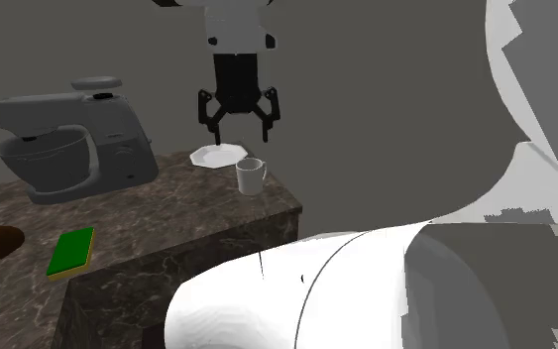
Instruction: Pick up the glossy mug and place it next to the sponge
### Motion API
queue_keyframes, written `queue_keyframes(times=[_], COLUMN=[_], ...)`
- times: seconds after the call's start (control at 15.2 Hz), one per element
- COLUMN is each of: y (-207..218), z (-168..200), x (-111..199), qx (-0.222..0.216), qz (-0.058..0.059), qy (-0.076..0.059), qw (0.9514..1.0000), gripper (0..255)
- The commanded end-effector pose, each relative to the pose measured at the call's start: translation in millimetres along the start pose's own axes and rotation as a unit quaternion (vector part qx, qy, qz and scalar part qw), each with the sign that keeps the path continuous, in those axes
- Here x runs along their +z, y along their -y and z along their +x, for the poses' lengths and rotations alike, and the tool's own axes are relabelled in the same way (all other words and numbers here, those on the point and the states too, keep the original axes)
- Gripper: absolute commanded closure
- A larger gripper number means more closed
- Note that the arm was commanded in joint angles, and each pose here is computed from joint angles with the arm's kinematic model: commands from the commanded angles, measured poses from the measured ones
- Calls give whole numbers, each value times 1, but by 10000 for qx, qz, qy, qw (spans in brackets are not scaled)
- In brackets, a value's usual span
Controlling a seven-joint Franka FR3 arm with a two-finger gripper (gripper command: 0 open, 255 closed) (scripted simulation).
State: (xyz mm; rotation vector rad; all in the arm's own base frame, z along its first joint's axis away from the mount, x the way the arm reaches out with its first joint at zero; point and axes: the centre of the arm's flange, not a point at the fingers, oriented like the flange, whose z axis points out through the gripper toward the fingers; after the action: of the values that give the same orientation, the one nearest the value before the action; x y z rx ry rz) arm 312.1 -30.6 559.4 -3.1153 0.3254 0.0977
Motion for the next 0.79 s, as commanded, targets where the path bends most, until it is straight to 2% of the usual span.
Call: queue_keyframes(times=[0.0, 0.73], y=[0, 19], z=[0, 129], x=[0, 69], qx=[0, 88], qz=[0, -189], qy=[0, 42], qw=[10000, 9998], gripper=[0, 0])
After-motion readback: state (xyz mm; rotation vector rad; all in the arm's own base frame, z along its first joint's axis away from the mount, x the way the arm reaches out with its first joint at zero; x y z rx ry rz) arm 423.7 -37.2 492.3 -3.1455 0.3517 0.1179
